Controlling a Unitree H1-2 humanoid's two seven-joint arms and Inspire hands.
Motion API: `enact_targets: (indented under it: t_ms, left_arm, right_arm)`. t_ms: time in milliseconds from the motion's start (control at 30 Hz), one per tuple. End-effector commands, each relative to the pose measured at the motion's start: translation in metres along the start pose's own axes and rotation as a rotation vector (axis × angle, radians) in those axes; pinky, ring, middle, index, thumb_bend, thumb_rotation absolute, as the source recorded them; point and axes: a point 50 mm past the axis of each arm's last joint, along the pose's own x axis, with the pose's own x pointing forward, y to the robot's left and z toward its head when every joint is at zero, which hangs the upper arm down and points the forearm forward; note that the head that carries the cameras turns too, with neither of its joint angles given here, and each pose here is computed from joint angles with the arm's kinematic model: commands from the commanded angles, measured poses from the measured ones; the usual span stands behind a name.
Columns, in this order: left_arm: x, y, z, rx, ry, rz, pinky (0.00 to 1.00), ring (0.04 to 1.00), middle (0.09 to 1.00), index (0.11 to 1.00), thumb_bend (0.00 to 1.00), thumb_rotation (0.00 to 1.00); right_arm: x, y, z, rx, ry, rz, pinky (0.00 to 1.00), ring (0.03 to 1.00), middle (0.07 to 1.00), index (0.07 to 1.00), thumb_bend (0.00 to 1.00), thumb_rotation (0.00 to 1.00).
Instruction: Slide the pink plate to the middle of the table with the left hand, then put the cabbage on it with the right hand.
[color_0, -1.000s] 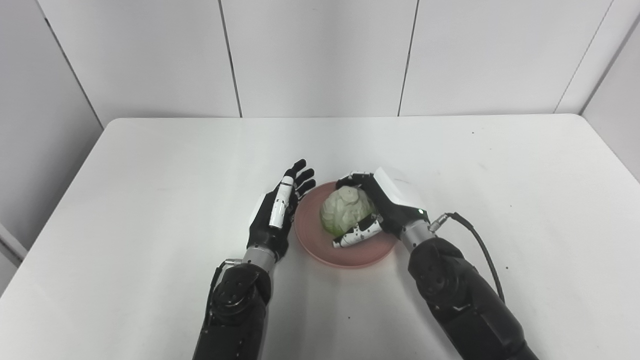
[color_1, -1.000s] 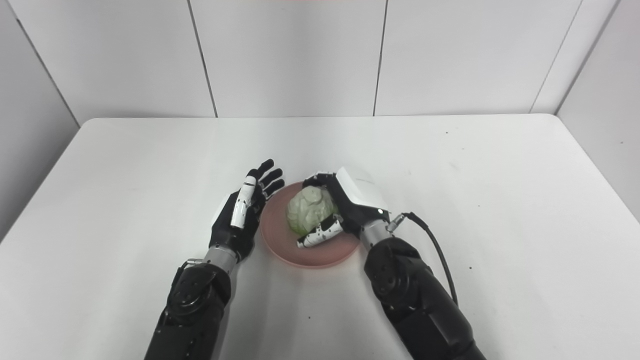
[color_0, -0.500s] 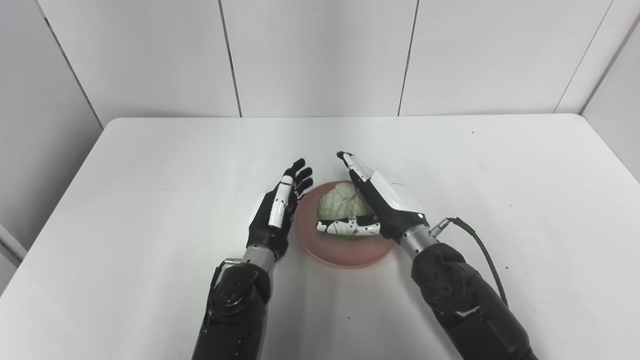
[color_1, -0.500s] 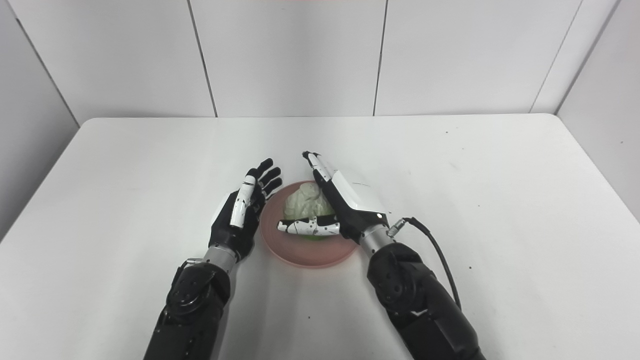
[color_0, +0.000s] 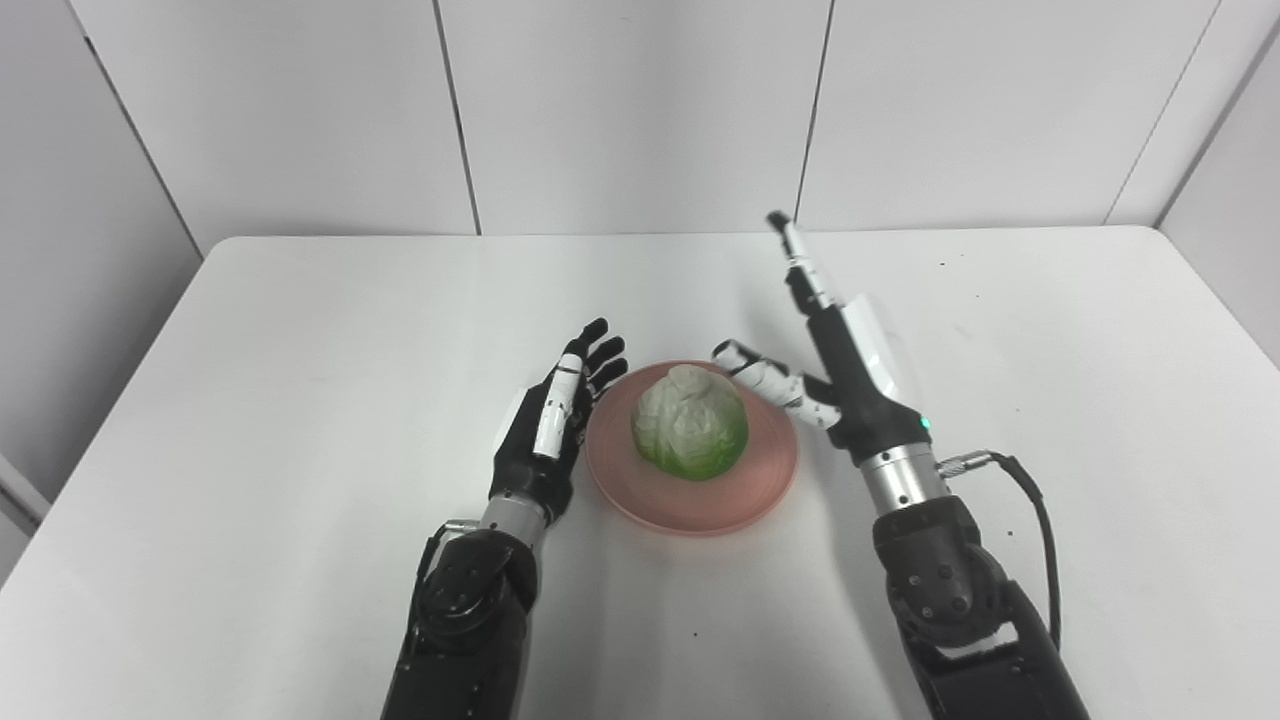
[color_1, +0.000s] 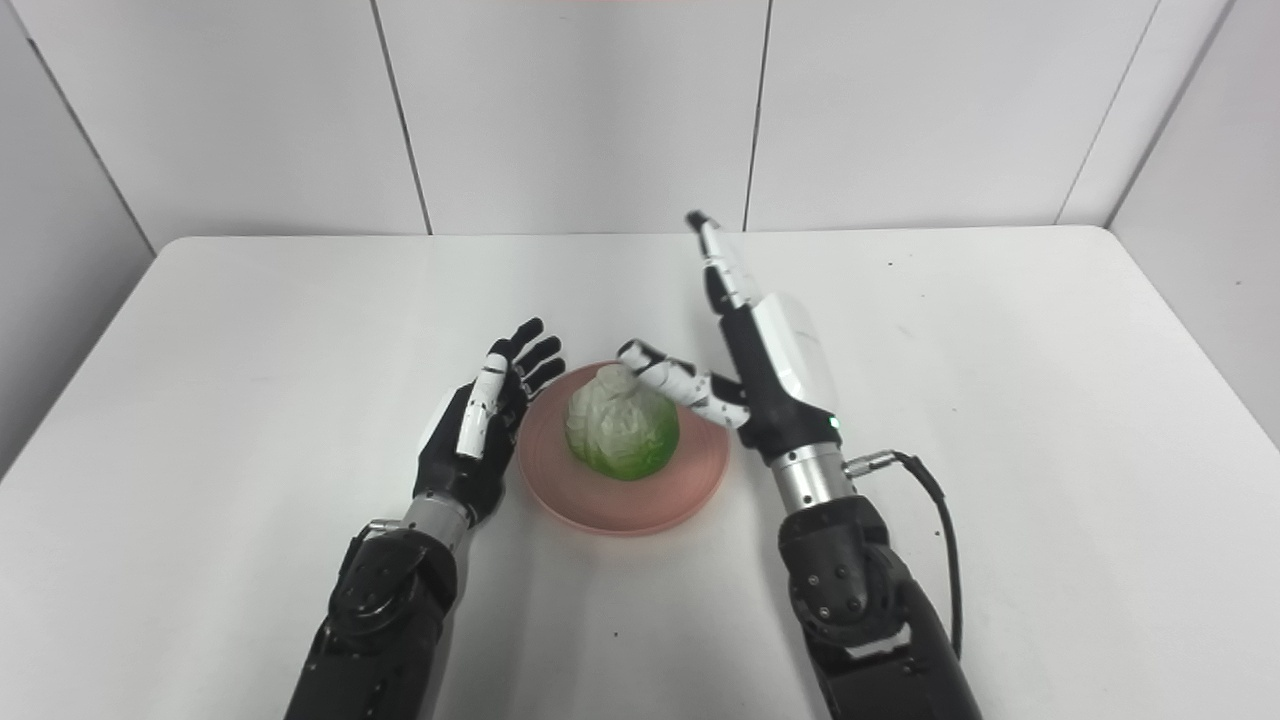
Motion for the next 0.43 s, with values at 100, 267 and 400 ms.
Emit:
enact_targets:
  t_ms: [100, 267, 400]
  left_arm:
    - [-0.02, 0.014, -0.018, 0.004, 0.06, 0.036, 0.91, 0.91, 0.914, 0.904, 0.41, 1.0]
    - [-0.032, 0.021, -0.018, 0.033, 0.05, 0.045, 0.9, 0.904, 0.909, 0.903, 0.43, 1.0]
    - [-0.041, 0.024, -0.018, 0.039, 0.052, 0.057, 0.9, 0.91, 0.916, 0.907, 0.43, 1.0]
  right_arm:
    - [-0.021, -0.005, -0.024, 0.198, 0.141, -0.044, 0.93, 0.989, 1.0, 1.0, 0.64, 1.0]
    - [-0.046, 0.006, -0.044, 0.294, 0.225, -0.045, 0.92, 0.971, 0.993, 1.0, 0.55, 1.0]
    - [-0.061, 0.014, -0.057, 0.33, 0.271, -0.042, 0.92, 0.967, 0.985, 0.998, 0.51, 1.0]
